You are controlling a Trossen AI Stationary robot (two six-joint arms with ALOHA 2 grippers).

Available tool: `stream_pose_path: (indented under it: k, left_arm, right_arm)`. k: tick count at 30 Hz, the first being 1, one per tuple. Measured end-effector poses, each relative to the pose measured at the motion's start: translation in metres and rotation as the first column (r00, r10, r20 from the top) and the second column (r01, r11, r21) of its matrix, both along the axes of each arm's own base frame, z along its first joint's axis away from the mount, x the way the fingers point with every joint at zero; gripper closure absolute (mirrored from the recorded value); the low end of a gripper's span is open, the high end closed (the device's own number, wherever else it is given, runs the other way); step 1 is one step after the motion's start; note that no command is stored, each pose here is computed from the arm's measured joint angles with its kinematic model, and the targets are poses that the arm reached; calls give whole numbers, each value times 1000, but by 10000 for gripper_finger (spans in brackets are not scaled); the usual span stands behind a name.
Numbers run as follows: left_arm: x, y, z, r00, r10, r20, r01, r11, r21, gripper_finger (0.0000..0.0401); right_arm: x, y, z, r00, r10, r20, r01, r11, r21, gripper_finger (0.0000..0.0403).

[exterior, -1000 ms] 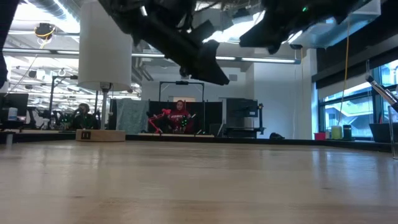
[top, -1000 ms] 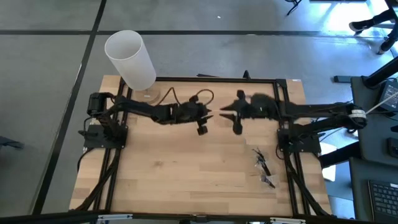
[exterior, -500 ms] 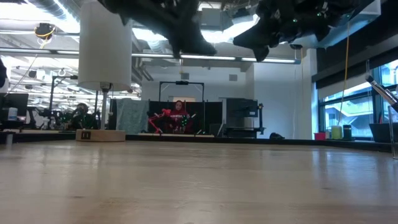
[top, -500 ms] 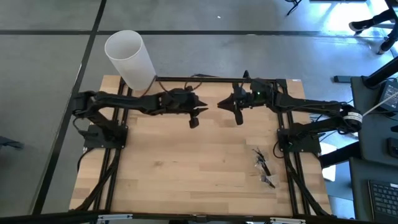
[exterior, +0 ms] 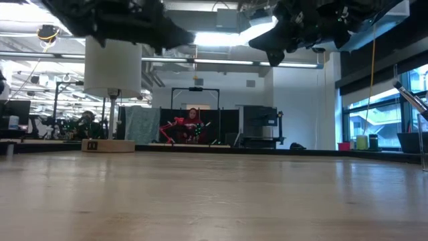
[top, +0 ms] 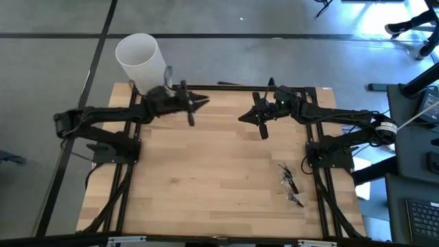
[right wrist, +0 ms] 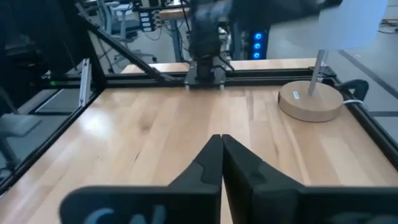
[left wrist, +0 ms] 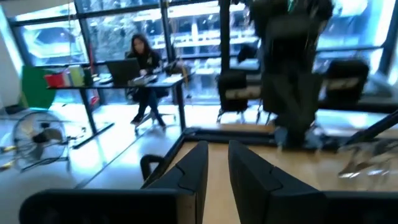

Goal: Put items in baskets/containers
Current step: Return to Home Position

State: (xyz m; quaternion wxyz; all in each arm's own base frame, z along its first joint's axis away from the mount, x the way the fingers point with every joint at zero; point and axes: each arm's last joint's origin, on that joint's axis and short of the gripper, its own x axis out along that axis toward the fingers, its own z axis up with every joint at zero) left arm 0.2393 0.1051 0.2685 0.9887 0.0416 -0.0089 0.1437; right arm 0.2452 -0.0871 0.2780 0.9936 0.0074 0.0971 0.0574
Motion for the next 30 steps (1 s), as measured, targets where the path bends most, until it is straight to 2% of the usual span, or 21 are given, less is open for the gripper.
stream_pose_path:
  k: [4,7,12,15,18,21,25,30]
  left_arm:
    - [-31,4,11,998,-44,49,45,999,-23,343]
    - [-48,-1,13,998,-32,60,33,999,-17,343]
    - [-67,-13,8,997,-11,75,9,1000,17,343]
    - [-75,-21,2,997,1,82,0,1000,-22,343]
    - [-80,-33,-12,999,-27,18,28,996,-88,343]
    - [-86,-47,-21,1000,-29,-12,27,994,-105,343]
    - [-95,-64,-21,1000,24,-8,-25,997,-76,343]
    - [-104,-80,-25,1000,-8,27,9,999,-39,343]
  right_arm:
    - [-6,-5,-9,998,51,35,-50,999,-5,399]
    - [-13,-10,-20,992,75,105,-77,997,19,396]
    - [-29,-19,-30,983,77,166,-94,991,98,394]
    - [-37,-18,-23,976,99,192,-121,987,105,394]
    - [-43,-13,-16,972,118,205,-140,986,95,394]
    - [-53,-7,-6,966,122,227,-141,988,67,394]
    - [-67,2,1,970,129,206,-138,990,30,394]
    - [-84,17,-2,970,156,189,-154,988,-27,393]
